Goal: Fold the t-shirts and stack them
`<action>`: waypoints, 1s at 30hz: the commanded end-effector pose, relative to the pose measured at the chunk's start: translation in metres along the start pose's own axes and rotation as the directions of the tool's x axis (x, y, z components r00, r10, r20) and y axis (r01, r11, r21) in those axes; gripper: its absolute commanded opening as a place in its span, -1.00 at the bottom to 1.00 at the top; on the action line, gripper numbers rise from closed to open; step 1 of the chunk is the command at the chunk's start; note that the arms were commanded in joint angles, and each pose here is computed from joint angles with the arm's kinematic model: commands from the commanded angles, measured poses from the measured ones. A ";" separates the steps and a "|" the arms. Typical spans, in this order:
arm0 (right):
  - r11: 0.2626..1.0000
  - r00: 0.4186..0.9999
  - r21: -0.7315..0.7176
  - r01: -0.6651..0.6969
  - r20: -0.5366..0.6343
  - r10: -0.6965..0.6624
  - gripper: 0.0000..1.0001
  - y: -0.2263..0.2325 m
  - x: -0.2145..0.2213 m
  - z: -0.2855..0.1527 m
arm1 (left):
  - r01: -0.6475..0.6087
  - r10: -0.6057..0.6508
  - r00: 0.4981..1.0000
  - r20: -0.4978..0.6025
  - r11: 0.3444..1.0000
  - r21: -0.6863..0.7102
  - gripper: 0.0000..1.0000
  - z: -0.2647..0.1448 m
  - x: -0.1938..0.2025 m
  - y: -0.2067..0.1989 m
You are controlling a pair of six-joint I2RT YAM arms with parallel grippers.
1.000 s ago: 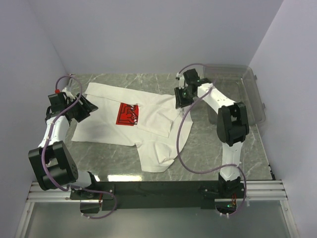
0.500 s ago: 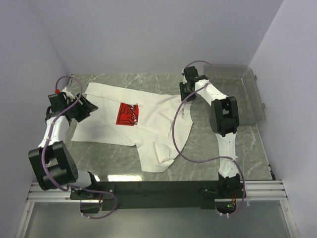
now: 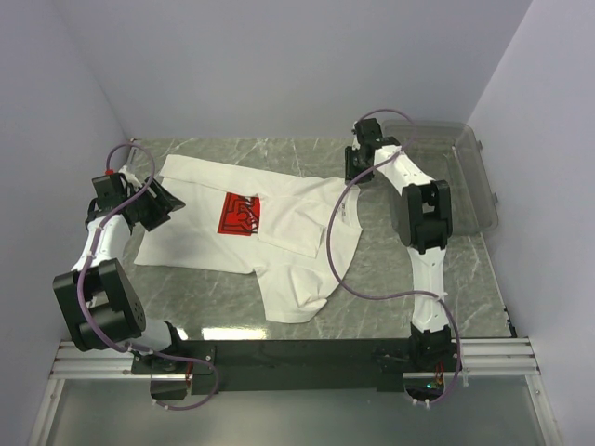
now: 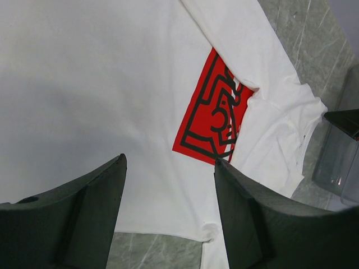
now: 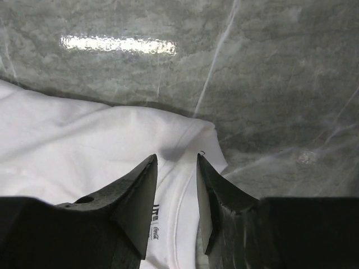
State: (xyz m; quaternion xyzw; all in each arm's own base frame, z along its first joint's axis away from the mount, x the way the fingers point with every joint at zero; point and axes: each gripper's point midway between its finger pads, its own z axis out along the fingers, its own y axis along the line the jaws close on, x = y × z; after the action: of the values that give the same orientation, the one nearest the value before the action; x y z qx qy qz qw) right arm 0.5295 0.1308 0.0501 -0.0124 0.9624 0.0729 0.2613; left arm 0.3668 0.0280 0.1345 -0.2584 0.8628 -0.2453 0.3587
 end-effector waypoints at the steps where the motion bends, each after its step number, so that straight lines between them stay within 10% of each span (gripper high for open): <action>1: 0.998 0.999 -0.062 -0.030 0.021 0.031 -0.17 0.011 -0.011 0.006 | -0.037 0.037 0.999 0.034 0.999 0.027 0.39 -0.004 -0.016 -0.012; 10: 0.996 0.997 -0.046 -0.075 0.010 0.075 -0.29 0.008 -0.009 0.012 | -0.033 0.032 0.999 0.034 0.999 0.022 0.38 -0.004 -0.016 -0.011; 20: 0.997 0.994 0.030 -0.070 0.091 0.067 -1.00 -0.006 -0.025 -0.004 | -0.033 0.032 0.999 0.035 0.999 0.020 0.38 -0.006 -0.015 -0.011; 30: 0.993 0.991 0.089 -0.076 0.119 0.065 -1.00 -0.022 -0.014 -0.017 | -0.033 0.032 0.999 0.035 0.999 0.028 0.38 -0.004 -0.015 -0.012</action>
State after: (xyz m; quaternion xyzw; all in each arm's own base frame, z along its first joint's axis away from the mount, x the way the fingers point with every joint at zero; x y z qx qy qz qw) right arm 0.5204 0.1207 0.0279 0.0262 0.9647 0.0546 0.2563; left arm 0.3668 0.0280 0.1349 -0.2590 0.8632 -0.2452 0.3574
